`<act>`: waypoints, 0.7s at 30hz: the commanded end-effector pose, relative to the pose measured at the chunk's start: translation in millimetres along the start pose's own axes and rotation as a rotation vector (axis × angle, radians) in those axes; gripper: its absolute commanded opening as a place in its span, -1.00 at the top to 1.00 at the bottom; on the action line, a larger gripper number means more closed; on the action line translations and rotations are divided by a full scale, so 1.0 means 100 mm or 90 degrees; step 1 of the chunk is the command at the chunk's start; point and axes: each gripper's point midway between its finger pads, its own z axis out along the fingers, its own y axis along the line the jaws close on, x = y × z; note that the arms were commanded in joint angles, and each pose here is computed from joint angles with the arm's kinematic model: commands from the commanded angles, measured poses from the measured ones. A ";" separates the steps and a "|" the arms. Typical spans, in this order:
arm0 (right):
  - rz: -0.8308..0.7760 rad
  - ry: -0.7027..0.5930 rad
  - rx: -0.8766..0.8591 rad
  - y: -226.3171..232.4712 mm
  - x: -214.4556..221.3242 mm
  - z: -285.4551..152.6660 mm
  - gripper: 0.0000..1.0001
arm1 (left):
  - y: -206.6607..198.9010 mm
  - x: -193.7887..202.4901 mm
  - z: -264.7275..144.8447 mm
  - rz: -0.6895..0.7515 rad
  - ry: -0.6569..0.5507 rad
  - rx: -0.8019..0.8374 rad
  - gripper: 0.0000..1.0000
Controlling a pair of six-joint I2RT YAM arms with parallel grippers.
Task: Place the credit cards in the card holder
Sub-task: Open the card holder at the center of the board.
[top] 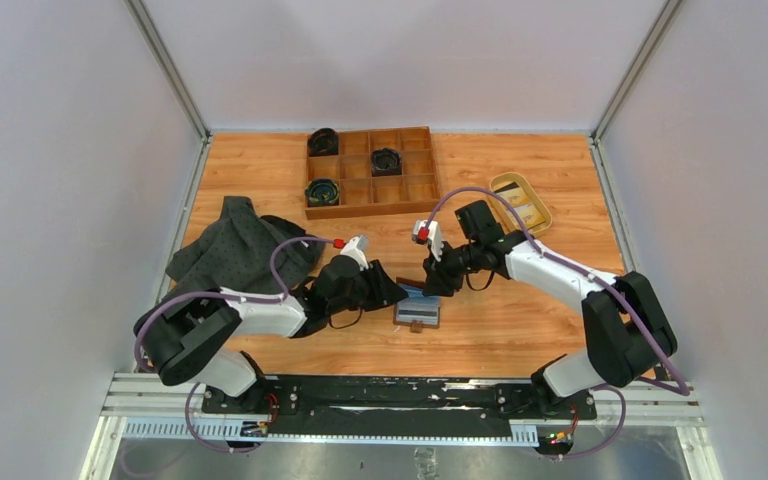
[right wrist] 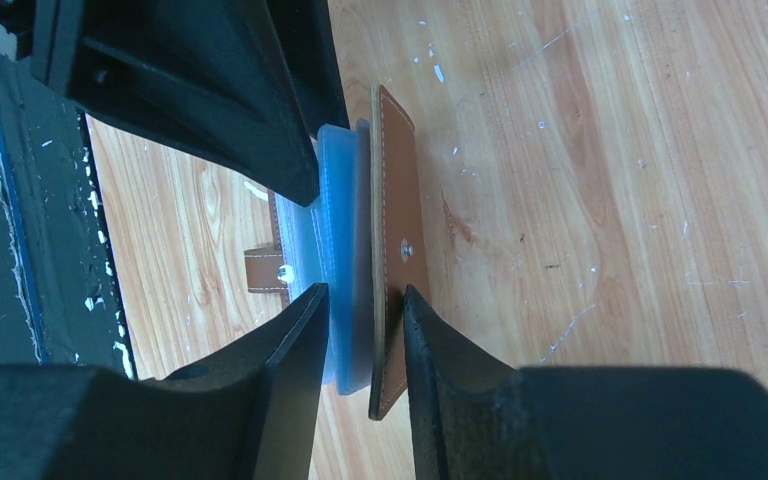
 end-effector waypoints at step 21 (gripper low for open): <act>-0.097 0.034 -0.003 0.13 0.00 0.00 -0.54 | -0.14 -0.07 0.14 -0.032 -0.015 0.045 0.19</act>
